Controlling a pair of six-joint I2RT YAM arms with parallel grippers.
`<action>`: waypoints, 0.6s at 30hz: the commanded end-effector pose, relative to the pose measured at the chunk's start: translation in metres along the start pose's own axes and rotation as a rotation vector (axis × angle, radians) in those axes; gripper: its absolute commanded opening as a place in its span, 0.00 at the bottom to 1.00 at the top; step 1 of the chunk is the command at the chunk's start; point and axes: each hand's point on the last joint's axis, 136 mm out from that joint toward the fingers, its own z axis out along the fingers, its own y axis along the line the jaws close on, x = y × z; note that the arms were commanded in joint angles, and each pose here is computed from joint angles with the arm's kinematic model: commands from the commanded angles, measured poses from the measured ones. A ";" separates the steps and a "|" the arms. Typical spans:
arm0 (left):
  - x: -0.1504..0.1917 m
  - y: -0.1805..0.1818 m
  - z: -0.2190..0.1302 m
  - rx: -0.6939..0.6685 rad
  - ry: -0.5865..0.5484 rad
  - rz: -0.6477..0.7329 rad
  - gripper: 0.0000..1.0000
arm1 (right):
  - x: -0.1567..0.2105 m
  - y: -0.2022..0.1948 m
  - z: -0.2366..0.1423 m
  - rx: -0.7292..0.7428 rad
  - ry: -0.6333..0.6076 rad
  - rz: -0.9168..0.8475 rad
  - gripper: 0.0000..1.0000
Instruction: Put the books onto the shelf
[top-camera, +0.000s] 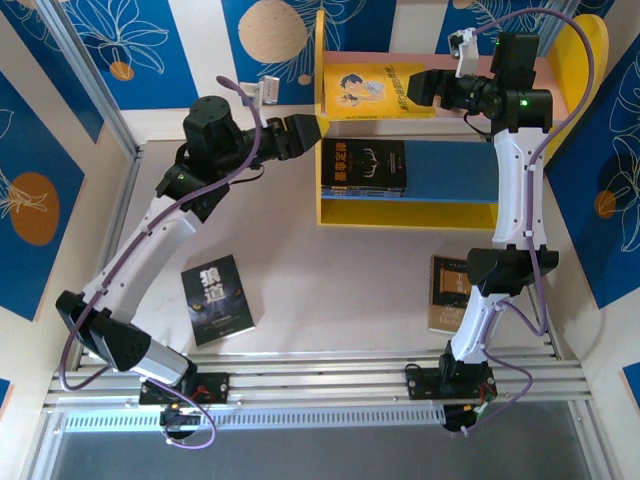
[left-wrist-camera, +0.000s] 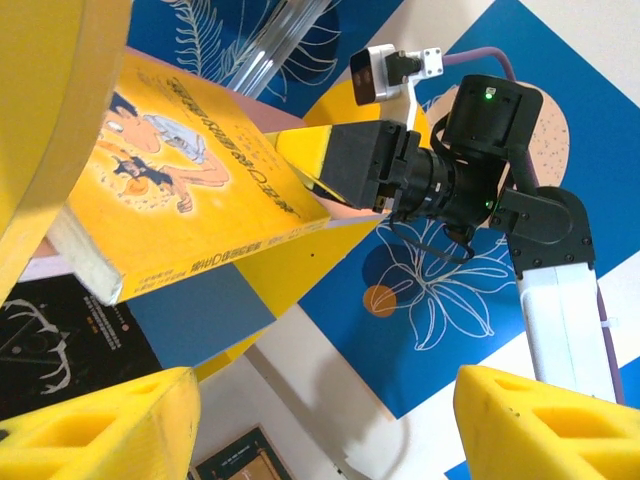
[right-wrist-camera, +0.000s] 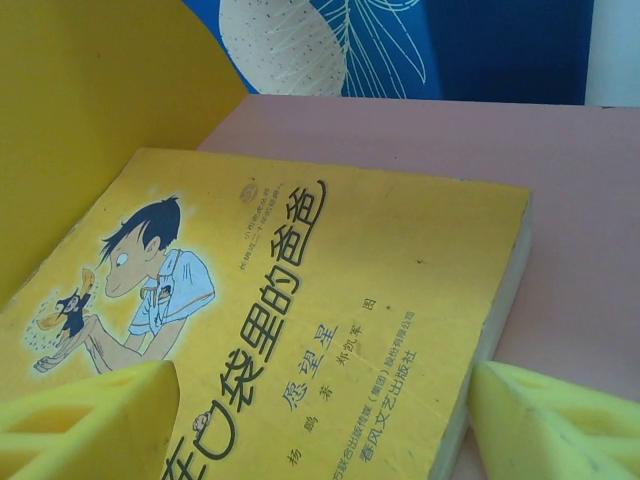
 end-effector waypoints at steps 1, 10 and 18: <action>-0.009 -0.017 0.002 0.031 -0.014 0.030 0.68 | 0.015 0.005 0.016 -0.056 0.056 0.069 0.76; 0.000 -0.006 0.009 -0.029 0.005 0.054 0.68 | 0.027 0.010 0.009 0.001 0.049 0.106 0.76; 0.005 0.002 0.016 -0.051 0.024 0.059 0.68 | 0.034 0.018 -0.002 -0.006 0.031 0.113 0.76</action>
